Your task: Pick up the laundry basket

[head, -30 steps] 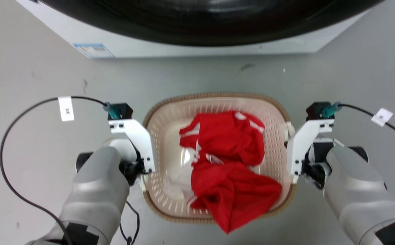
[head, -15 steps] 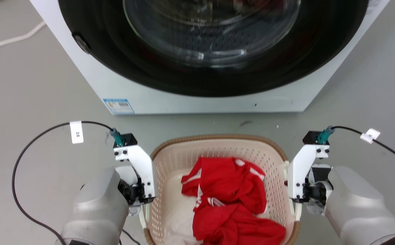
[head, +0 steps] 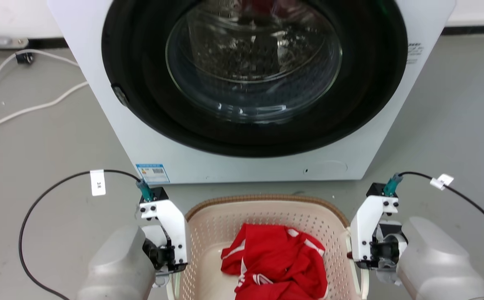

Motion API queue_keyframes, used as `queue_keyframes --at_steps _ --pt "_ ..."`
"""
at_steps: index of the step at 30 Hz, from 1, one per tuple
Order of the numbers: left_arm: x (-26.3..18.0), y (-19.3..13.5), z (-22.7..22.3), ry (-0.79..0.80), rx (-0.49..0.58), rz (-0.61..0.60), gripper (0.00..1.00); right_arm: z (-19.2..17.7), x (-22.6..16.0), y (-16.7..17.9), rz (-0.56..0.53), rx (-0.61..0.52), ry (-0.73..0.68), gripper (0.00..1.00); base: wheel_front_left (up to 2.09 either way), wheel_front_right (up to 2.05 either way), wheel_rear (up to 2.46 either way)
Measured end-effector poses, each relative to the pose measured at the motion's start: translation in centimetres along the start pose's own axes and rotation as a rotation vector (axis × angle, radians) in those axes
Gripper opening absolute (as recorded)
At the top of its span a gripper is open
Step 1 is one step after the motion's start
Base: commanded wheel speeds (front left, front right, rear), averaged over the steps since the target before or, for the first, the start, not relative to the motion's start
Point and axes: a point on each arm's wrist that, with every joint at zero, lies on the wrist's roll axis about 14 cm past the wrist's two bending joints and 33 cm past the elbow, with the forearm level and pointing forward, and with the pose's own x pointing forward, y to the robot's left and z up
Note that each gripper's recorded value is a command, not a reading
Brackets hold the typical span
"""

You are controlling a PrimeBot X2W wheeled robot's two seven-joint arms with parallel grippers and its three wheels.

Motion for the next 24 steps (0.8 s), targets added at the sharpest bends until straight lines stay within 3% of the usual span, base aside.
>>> queue_keyframes --at_steps 24 --pt "-1.7 -0.5 -3.1 -0.016 0.016 -0.003 0.00 -2.2 -1.9 0.6 0.009 0.008 -0.007 0.00 0.00 0.00 0.00"
